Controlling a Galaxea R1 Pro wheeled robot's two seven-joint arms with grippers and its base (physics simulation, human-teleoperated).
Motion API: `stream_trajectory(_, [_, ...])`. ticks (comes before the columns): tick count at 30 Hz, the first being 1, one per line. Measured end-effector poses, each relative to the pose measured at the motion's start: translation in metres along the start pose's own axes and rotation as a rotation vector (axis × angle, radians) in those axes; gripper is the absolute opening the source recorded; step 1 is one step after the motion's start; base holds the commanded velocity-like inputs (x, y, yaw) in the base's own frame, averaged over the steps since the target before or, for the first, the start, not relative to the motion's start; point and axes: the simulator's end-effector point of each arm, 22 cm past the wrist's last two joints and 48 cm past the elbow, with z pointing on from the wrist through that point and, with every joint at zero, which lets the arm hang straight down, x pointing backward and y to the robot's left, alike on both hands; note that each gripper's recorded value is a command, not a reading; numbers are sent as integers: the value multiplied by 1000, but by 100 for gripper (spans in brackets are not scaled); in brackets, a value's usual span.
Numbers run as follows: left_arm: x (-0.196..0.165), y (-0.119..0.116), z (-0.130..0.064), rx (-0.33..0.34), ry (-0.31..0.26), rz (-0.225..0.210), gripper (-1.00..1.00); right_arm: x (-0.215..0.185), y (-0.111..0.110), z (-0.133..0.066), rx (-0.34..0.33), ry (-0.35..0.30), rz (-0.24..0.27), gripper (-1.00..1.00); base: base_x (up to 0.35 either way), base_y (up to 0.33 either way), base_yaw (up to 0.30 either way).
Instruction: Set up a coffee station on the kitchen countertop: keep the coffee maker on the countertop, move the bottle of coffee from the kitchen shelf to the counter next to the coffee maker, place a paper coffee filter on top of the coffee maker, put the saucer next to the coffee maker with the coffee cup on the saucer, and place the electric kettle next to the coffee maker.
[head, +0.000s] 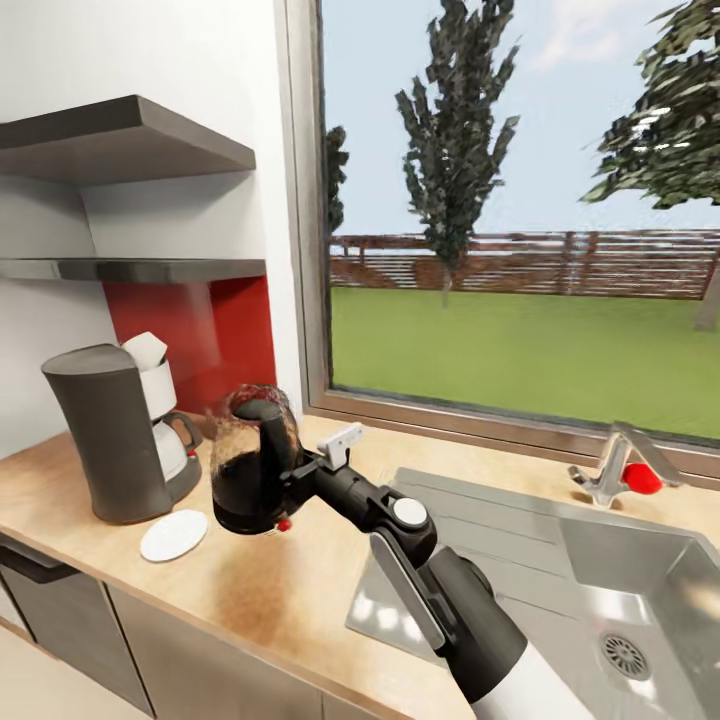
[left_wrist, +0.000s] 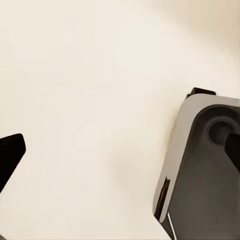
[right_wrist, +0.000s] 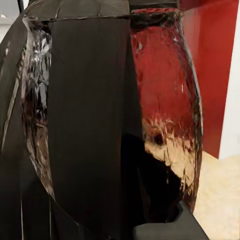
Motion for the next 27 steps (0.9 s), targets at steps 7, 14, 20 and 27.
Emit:
stream_trajectory(7, [-1, -1, 0, 7, -2, 2, 100, -5, 0, 0, 0, -20, -4, -100, 97, 322, 0])
stream_trajectory(14, [0, -2, 0, 8, 0, 3, 100, -6, -41, -4, 186, -24, -5, -100, 276, 207, 0])
stream_trajectory(20, [1, -5, 0, 11, 2, 4, 100, -6, -63, -9, 284, -37, -5, -100, 134, 85, 0])
stream_trajectory(27, [1, -4, 0, 9, 2, 4, 100, -3, -86, -13, 375, -86, 9, -100, 3, 2, 0])
